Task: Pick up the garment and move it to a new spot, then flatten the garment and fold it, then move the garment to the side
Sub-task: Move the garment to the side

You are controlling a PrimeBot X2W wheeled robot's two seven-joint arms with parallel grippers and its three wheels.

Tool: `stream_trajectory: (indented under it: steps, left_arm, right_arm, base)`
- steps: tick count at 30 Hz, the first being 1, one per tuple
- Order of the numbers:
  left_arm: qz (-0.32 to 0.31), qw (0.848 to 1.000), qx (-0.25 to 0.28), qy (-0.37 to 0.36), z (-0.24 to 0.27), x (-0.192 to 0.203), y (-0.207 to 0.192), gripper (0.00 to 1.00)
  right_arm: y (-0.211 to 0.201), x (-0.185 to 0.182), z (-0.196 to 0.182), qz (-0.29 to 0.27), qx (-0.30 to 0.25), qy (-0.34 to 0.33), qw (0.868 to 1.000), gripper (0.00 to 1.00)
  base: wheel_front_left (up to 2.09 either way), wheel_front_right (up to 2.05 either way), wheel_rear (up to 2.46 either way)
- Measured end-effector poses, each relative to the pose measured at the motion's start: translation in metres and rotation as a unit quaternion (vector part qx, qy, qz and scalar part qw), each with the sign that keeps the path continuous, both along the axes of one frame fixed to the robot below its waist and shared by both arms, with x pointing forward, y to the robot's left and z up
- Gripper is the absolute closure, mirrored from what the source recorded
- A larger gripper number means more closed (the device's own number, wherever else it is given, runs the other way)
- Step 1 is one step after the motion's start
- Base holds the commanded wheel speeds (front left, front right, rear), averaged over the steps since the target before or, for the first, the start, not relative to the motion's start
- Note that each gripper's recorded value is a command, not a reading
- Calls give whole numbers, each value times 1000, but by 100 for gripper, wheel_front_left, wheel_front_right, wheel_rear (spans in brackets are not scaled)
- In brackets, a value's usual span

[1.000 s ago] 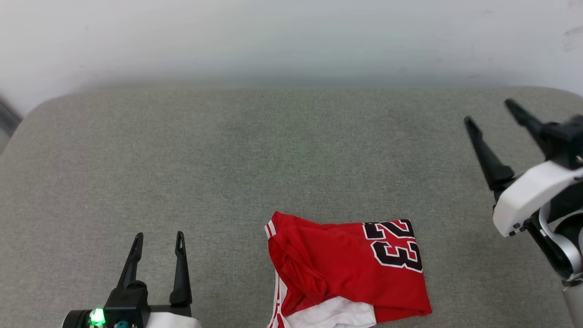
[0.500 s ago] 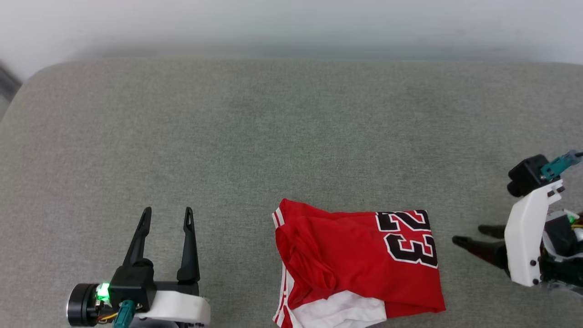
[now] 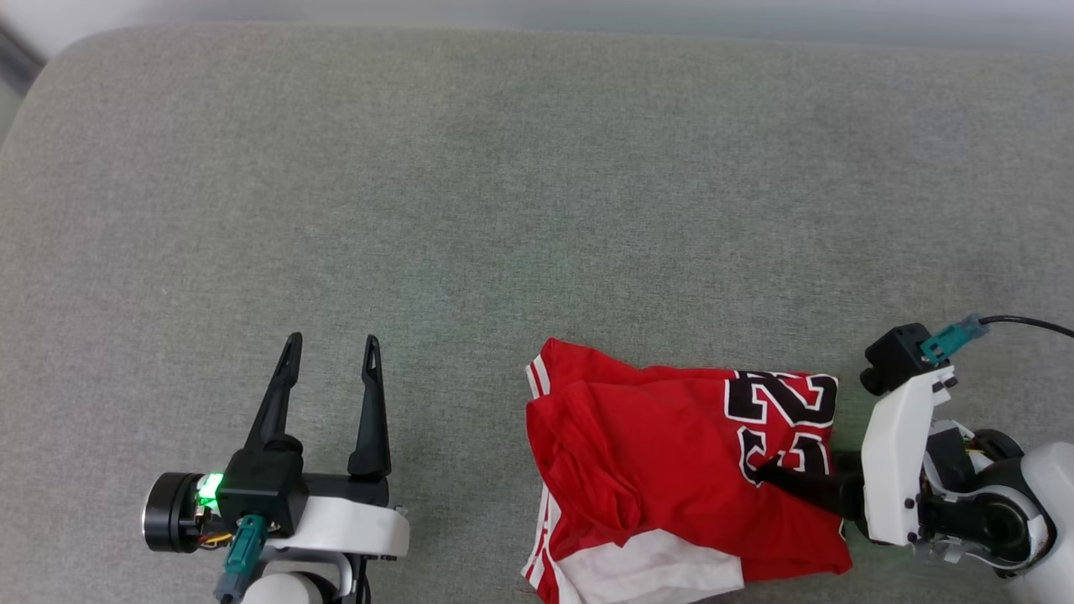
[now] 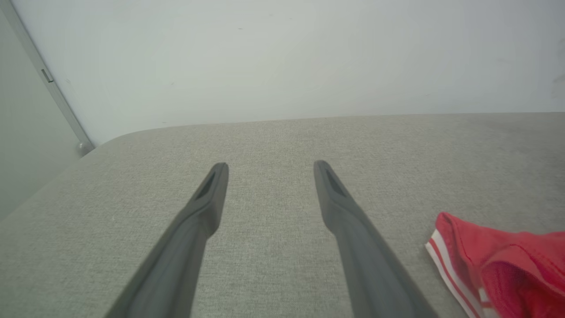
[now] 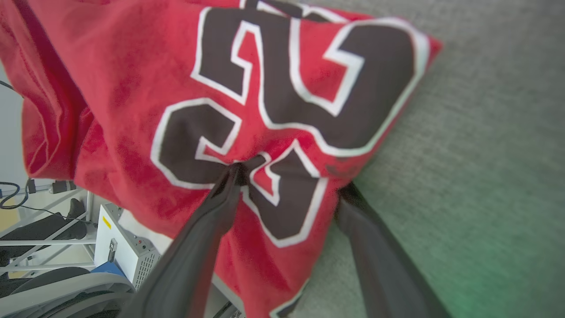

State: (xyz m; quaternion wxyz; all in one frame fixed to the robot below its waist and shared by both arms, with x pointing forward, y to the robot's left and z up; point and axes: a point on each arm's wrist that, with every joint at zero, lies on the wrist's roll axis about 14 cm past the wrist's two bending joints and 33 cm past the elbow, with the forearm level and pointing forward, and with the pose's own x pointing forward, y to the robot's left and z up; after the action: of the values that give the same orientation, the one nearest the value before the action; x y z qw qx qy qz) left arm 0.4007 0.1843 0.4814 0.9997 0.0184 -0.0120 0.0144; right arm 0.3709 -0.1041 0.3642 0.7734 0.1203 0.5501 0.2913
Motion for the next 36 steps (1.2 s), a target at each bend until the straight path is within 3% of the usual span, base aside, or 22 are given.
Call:
stream_trajectory:
  steps: [3, 4, 5, 10, 14, 15, 16, 21, 29, 36]
  left_arm:
    - [4, 1000, 1, 3, -2, 2, 2, 0]
    - [5, 1000, 2, 4, -3, 2, 3, 0]
    - [7, 1000, 1, 6, -4, 1, 4, 0]
    - [13, 1000, 1, 1, 0, -2, 7, 0]
    - [18, 1000, 1, -3, 4, -9, 9, 0]
    - [17, 1000, 0, -4, 5, -11, 7, 0]
    - [8, 1000, -3, -9, 8, -12, 1, 0]
    - [-12, 1000, -10, -15, 11, -7, -14, 0]
    - [-76, 997, -22, -16, 5, 20, -57, 0]
    - [-108, 994, -22, -2, -16, 47, -77, 0]
  right_arm:
    - [6, 0, -9, 18, -10, -1, 1000, 0]
    - [7, 2, -11, 17, -9, -5, 1000, 53]
    - [9, 2, -12, 16, -6, -8, 1000, 100]
    - [15, 8, -1, 40, -14, -62, 997, 100]
    - [9, 23, 28, 39, -18, -131, 990, 100]
    - [5, 30, 40, 39, -21, -155, 987, 100]
    - [-12, 42, 73, 41, -41, -217, 975, 100]
    - [-49, 44, 112, 40, -89, -278, 956, 100]
    - [-164, 33, 137, -48, -207, -281, 936, 100]
    - [-248, 28, 119, -119, -302, -230, 917, 100]
  base:
    - [0, 0, 0]
    - [0, 0, 0]
    - [0, 0, 0]
    - [0, 0, 0]
    - [0, 0, 0]
    - [0, 0, 0]
    - [0, 0, 0]
    - [0, 0, 0]
    - [0, 0, 0]
    - [0, 0, 0]
